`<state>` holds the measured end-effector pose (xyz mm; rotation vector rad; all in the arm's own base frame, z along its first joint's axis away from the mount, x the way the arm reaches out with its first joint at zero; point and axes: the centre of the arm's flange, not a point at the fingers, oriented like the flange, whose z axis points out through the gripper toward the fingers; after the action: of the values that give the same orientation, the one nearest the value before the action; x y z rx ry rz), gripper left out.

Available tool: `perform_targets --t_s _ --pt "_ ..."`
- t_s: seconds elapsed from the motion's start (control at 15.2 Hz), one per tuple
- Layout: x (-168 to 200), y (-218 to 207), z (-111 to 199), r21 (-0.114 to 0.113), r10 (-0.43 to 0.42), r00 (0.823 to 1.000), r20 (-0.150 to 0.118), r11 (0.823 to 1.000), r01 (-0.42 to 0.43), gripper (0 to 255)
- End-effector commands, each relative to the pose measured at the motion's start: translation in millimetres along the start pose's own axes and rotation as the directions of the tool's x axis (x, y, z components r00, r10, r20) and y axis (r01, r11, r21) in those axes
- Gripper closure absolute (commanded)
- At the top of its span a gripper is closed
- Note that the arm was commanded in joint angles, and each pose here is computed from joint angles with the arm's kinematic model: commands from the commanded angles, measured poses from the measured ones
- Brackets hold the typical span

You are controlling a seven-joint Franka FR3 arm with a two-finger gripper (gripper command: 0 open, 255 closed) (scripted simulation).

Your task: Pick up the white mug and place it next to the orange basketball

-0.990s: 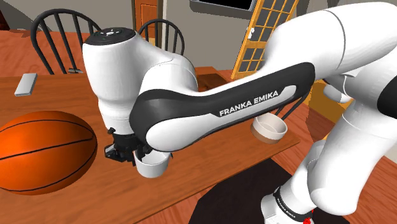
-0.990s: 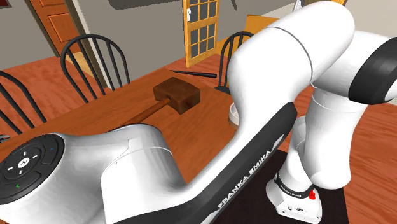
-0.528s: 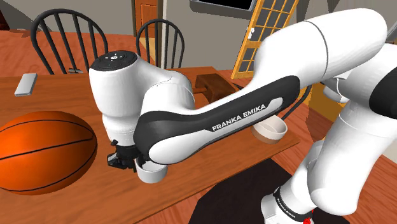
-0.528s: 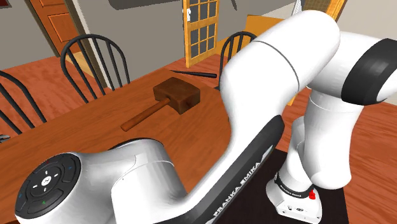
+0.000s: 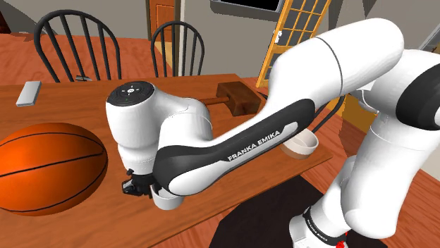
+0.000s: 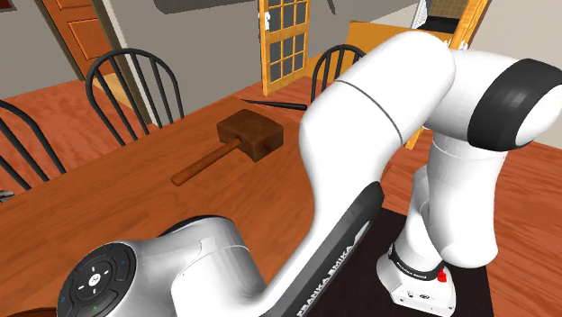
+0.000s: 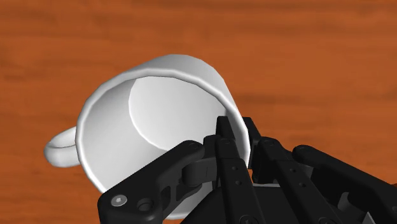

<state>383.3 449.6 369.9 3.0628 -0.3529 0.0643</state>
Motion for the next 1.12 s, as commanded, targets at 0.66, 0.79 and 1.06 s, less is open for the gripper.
perform_targets --t_s 0.66,0.79,1.06 --pt "-2 -2 18 0.001 0.0 1.0 0.0 1.0 0.0 0" --pt "-2 -2 18 0.001 0.0 1.0 0.0 1.0 0.0 0" --pt "-2 -2 -8 0.001 0.0 1.0 0.0 1.0 0.0 0"
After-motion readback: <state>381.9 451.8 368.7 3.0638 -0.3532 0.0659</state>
